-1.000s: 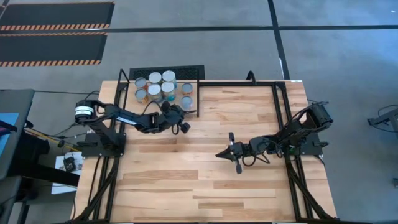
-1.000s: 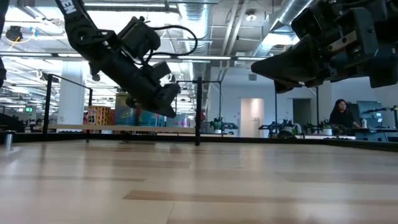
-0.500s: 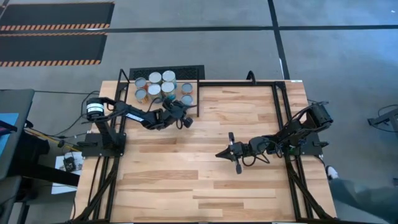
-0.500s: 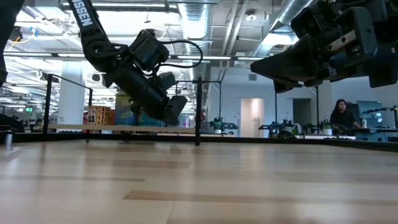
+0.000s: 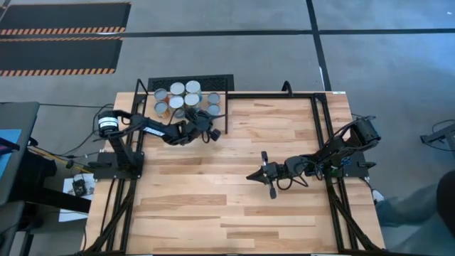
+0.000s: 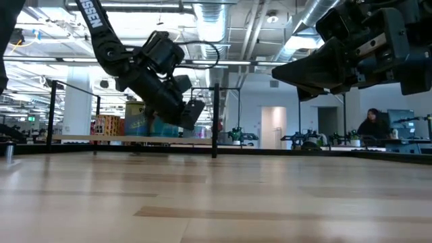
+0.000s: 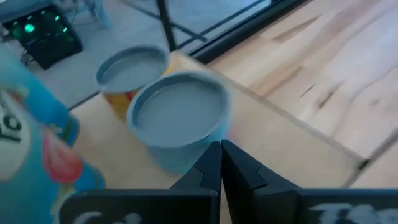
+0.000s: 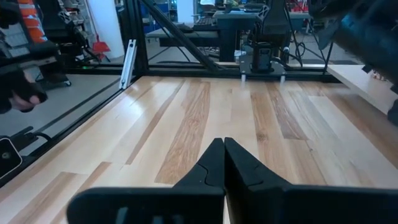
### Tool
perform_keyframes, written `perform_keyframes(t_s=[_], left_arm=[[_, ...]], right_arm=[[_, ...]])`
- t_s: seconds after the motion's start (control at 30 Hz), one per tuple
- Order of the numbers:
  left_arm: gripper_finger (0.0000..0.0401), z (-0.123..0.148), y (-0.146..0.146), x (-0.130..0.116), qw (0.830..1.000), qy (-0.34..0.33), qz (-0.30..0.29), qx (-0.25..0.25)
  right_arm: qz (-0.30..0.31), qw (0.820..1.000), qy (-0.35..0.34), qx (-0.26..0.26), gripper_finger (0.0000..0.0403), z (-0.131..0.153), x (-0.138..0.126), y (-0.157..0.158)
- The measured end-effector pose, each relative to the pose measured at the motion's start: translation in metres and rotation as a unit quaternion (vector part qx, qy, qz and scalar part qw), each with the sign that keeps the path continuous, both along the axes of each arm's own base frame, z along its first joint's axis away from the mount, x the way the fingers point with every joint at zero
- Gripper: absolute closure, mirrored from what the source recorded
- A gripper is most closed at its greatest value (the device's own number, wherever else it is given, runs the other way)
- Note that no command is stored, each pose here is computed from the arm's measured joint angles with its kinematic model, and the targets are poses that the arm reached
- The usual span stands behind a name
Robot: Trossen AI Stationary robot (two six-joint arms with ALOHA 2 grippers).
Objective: Pick and place cans onto a shelf
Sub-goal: Put the small canned salmon on the shelf aligned with the other small canned pineapple rings, then return to Home Position
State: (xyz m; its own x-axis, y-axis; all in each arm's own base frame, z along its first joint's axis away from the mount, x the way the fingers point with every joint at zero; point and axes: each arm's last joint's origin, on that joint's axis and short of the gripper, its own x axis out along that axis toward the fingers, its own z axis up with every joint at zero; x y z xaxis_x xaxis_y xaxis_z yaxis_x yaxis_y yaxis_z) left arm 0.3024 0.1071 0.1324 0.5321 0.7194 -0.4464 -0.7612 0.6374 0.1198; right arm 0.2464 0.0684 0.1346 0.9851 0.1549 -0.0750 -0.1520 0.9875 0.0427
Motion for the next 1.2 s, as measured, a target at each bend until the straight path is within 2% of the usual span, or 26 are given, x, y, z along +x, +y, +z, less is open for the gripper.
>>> perform_keyframes(t_s=[0.23, 0.43, 0.63, 0.8, 1.0, 1.2], left_arm=[[0.0401, 0.023, -0.036, 0.006, 0.997, -0.017, -0.067, 0.015], [0.0401, 0.036, -0.075, -0.002, 0.986, -0.032, -0.165, 0.009], [0.0401, 0.037, -0.098, -0.023, 0.962, -0.036, -0.271, -0.015], [0.0401, 0.041, -0.110, -0.042, 0.933, -0.066, -0.353, -0.015], [0.0401, 0.042, -0.113, -0.071, 0.909, -0.121, -0.398, -0.018], [0.0401, 0.038, -0.112, -0.096, 0.902, -0.143, -0.407, -0.020]], right_arm=[[0.000, 1.000, 0.000, -0.003, 0.0390, 0.000, 0.000, 0.000], [0.000, 1.000, 0.003, -0.004, 0.0390, -0.001, -0.001, 0.000], [-0.006, 1.000, 0.009, -0.003, 0.0390, 0.002, -0.009, -0.005], [-0.016, 0.999, 0.037, -0.006, 0.0393, 0.012, -0.019, -0.012], [-0.045, 0.996, 0.068, -0.030, 0.0396, 0.031, -0.033, -0.030], [-0.054, 0.994, 0.085, -0.039, 0.0396, 0.043, -0.047, -0.047]])
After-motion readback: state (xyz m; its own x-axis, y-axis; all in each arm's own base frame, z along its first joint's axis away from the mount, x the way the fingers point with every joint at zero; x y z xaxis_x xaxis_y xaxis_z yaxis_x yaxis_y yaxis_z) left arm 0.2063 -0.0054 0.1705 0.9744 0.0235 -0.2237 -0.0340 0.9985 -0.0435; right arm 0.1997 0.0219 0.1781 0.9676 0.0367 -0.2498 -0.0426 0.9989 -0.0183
